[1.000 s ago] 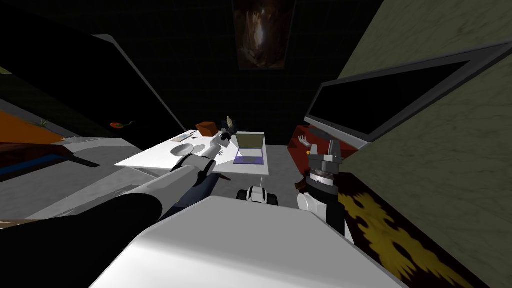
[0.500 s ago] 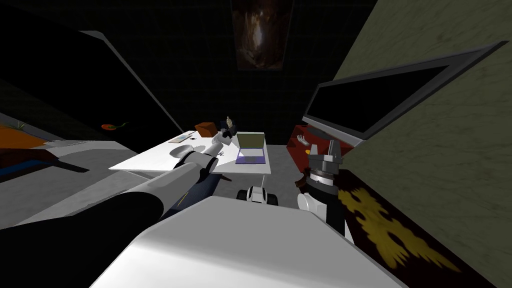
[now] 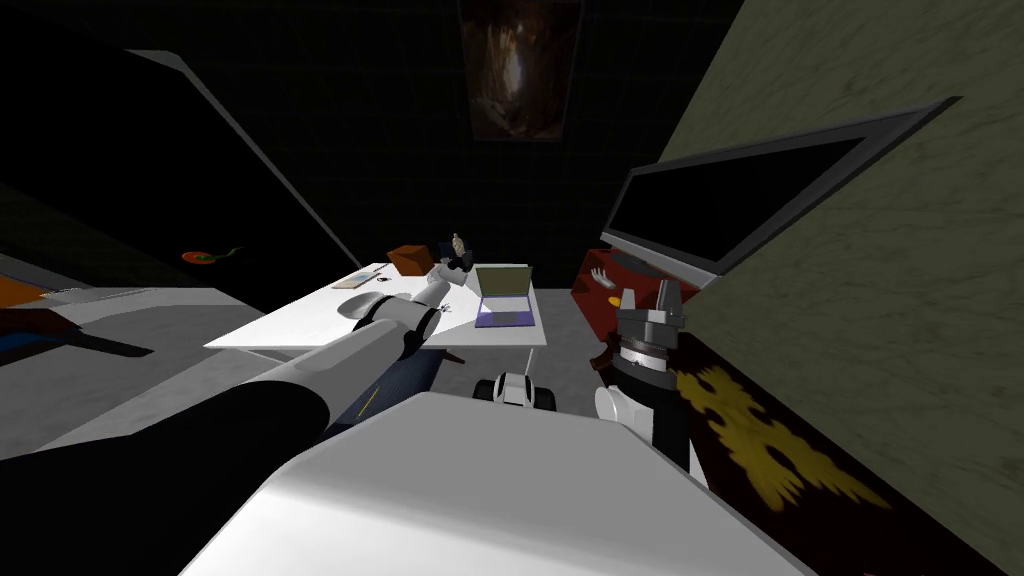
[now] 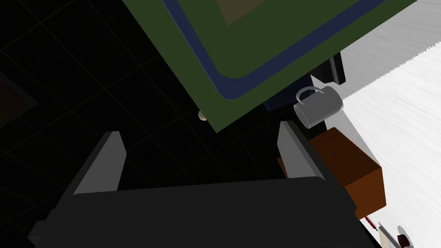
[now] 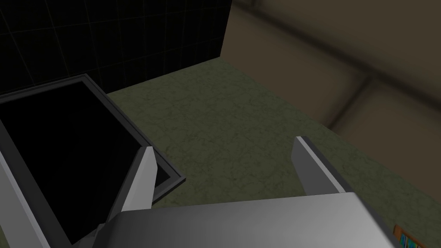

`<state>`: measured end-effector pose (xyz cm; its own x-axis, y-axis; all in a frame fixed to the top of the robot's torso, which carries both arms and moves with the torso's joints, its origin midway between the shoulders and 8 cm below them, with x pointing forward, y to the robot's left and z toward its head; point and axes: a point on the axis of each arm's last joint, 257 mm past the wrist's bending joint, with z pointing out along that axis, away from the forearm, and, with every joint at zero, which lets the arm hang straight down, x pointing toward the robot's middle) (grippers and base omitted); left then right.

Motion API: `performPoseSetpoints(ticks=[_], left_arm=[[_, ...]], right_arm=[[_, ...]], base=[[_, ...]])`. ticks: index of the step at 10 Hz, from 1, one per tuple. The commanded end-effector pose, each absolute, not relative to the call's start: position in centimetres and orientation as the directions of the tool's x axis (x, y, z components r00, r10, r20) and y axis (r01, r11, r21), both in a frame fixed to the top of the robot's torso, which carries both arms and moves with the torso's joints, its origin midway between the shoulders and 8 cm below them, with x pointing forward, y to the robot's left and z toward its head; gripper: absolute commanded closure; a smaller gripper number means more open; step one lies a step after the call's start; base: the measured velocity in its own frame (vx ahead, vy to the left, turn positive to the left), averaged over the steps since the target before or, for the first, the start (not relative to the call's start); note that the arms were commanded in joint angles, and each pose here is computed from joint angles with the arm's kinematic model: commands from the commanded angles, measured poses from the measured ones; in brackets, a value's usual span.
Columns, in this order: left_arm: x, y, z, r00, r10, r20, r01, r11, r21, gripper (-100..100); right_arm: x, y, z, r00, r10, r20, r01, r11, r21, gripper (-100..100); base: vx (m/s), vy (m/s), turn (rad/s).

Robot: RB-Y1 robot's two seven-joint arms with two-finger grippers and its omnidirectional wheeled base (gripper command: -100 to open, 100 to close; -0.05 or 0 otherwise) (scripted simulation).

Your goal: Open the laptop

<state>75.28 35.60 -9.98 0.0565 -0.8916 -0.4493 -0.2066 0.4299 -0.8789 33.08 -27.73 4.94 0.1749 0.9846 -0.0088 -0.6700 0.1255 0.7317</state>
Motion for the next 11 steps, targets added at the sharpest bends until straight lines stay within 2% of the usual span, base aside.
performPoseSetpoints(ticks=[1,10,11], left_arm=[[75.7,34.5,-9.9,0.039,-0.899,-0.436,-0.248,0.414,-0.876,-100],[75.9,29.6,-11.6,-0.069,-0.923,-0.379,-0.382,0.375,-0.845,-100],[76.2,29.3,-10.7,-0.069,-0.922,-0.381,-0.365,0.378,-0.851,-100]], right_arm=[[33.1,-27.7,4.9,0.175,0.985,-0.009,-0.670,0.126,0.732,0],[33.1,-27.7,4.9,0.175,0.985,-0.009,-0.670,0.126,0.732,0],[33.1,-27.7,4.9,0.175,0.985,-0.009,-0.670,0.126,0.732,0]], base=[[-0.035,0.102,-0.102],[-0.032,0.079,-0.073],[-0.019,0.052,-0.029]])
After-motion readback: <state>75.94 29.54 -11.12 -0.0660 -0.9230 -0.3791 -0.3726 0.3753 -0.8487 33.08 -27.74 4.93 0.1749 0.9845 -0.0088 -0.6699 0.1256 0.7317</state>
